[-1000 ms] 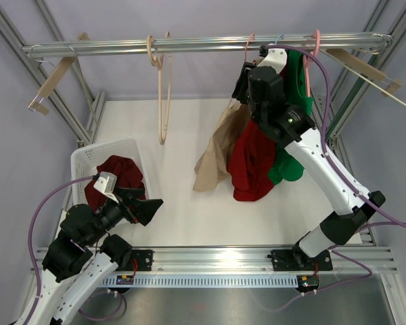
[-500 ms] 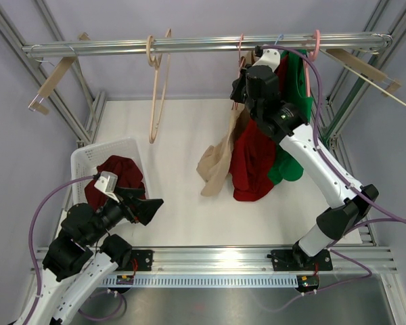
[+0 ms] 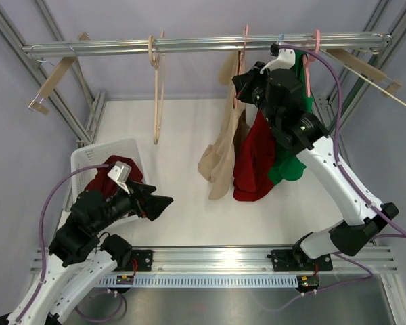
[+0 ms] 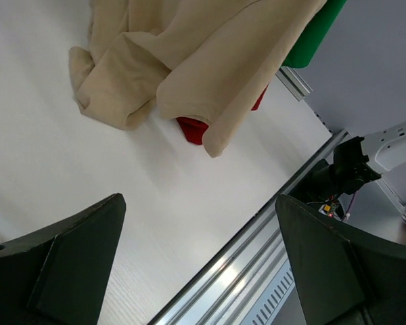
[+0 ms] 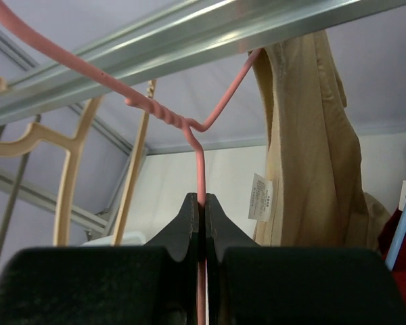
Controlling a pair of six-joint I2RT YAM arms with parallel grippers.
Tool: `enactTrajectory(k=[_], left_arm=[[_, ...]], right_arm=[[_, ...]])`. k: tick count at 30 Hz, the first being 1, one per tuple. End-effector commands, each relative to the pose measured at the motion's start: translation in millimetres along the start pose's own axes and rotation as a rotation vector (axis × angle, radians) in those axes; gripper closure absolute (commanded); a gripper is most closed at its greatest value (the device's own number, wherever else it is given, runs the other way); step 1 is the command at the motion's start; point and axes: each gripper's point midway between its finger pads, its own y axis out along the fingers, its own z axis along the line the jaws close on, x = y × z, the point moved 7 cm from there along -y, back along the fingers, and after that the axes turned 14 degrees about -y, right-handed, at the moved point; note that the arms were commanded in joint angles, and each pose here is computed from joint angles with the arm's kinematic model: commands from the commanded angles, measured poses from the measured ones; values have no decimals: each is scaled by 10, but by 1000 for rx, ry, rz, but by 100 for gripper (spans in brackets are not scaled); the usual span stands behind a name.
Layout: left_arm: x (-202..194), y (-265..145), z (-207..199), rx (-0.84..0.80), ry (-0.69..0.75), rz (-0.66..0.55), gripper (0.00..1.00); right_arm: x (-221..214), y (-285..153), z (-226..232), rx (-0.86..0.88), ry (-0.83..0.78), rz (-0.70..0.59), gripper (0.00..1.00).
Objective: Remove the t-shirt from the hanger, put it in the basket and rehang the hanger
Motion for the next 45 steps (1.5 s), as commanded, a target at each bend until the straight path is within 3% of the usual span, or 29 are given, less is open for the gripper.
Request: enactTrajectory(k=[1,12,18,22,27,35,37,40,41,42,45], left_arm=[[209,-5,-317,-158,23,-27,1],[268,126,-653,-308,39,108,1],[104,283,-820,-274,74,135,1],[48,384,-942,-228,101,75,1],[-266,642,-1223,-209,166,140,1],[-331,872,-1397,-104,246,34,3],[-381,931,-1430,-104,269,42,12],[-418,939,-1524,-125,286,43,70],[-435,932,-1534,-126,290,46,95],[-445,922,-1542,-128,293,46,100],[-575,844,-1569,-161,285,84,100]], right_arm=[[291,-190,71,96,68,-117,100],[-490,-675,371,248,148,-1,100],[-331,-992,419,265,174,-70,100],[-242,-1081,404,265,216,-92,100],[-186,-1174,503,313,274,-116,100],[-224,-1325,599,374,283,-104,100],[-213,-1347,587,377,285,-109,100],[-189,-1378,560,375,283,-121,100],[-173,-1376,552,372,284,-131,100],[-153,-1385,545,372,281,-139,100],[-60,-1362,569,377,293,-191,100]])
